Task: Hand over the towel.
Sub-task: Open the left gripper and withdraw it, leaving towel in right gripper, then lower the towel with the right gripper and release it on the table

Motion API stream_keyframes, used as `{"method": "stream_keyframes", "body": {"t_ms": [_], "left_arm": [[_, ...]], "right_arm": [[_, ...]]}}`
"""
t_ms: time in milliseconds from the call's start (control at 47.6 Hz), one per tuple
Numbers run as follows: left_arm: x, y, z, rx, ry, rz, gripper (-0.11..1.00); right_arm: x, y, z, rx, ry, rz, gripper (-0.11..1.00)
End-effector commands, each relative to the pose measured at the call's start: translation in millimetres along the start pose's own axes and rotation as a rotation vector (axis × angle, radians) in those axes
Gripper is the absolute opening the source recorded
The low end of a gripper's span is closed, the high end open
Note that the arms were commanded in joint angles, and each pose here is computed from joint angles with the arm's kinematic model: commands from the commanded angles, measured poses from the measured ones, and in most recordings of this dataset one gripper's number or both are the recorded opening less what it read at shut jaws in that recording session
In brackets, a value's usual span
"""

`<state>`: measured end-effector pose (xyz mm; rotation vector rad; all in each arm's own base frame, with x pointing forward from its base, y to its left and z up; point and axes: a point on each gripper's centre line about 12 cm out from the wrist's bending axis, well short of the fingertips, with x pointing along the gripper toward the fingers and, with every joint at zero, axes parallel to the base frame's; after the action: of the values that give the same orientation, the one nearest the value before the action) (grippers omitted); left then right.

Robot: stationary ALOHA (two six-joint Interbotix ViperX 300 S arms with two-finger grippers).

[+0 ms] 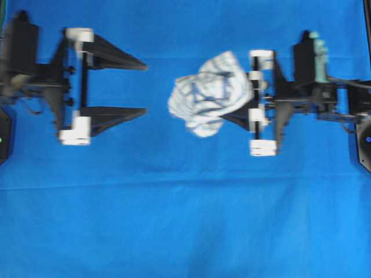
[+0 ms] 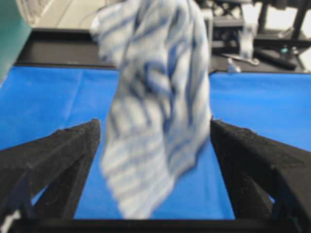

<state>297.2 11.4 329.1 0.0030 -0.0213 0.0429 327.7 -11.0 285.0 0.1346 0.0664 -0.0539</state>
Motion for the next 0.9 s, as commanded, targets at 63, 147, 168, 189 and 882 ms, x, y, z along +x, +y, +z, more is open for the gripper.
{"method": "stream_keyframes", "body": {"t_ms": [63,147,168,189,882], "left_arm": [[-21,-2,11,-0.004,-0.048,-0.009,0.94],[-26,-2,10,-0.004,-0.051,-0.009,0.94],[-26,-2,10,-0.004,-0.052,-0.009,0.94],[-27,-2,10,-0.004,-0.052,-0.009,0.94],[-26,-2,8,-0.002,-0.046,-0.009,0.94]], "right_arm": [[-21,3,12,0.001,-0.028,0.011,0.16],[-25,2,13,0.002,-0.022,0.01,0.16],[-25,2,12,0.002,-0.017,0.009,0.16],[-25,2,11,0.003,-0.013,0.008,0.16],[100,-31,-100,0.021,0.775,-0.119,0.16]]}}
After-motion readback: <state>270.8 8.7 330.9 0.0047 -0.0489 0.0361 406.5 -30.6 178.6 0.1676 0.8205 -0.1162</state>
